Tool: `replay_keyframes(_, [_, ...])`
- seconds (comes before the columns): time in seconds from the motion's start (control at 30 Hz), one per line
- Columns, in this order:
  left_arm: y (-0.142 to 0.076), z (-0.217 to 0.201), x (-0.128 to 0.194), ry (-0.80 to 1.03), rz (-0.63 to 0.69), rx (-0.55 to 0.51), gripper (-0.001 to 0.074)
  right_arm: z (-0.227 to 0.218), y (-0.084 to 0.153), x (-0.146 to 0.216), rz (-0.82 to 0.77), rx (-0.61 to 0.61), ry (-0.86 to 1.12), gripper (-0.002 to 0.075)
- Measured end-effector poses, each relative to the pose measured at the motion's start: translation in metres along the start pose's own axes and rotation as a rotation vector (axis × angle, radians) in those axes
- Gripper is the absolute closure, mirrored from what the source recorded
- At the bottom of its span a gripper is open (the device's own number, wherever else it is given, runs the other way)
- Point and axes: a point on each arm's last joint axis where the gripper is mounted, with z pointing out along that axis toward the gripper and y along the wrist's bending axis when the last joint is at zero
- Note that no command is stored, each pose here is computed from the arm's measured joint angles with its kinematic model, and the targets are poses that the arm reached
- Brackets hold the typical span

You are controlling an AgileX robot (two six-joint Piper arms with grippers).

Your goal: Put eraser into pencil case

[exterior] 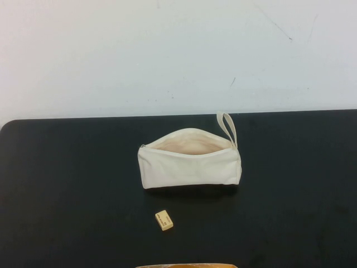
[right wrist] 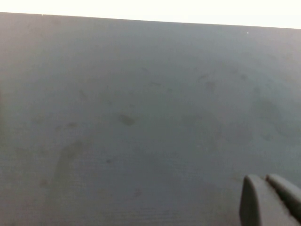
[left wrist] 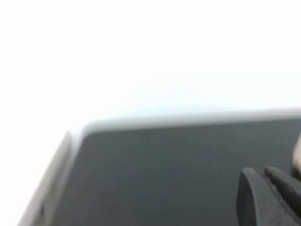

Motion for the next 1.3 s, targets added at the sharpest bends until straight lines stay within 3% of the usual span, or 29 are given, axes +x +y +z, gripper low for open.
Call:
replay_keyframes(0.4, [-0.002, -0.005, -0.031, -0.342, 0.011, 0.019, 0.0736, 0.000, 0.000, 0.000, 0.000, 0.000, 0.000, 0.0727])
replay_keyframes(0.57, [-0.002, -0.009, -0.039, -0.445, -0.107, 0.048, 0.0736, 0.000, 0.000, 0.000, 0.000, 0.000, 0.000, 0.0727])
replay_keyframes(0.8, [-0.002, -0.011, -0.043, -0.495, -0.150, 0.064, 0.0736, 0.000, 0.000, 0.000, 0.000, 0.000, 0.000, 0.0727])
replay_keyframes(0.93, [-0.003, -0.011, -0.046, -0.476, -0.111, 0.067, 0.0736, 0.000, 0.000, 0.000, 0.000, 0.000, 0.000, 0.0727])
replay_keyframes(1.3, [-0.002, -0.050, -0.135, -0.534, 0.045, 0.004, 0.0736, 0.000, 0.000, 0.000, 0.000, 0.000, 0.000, 0.0727])
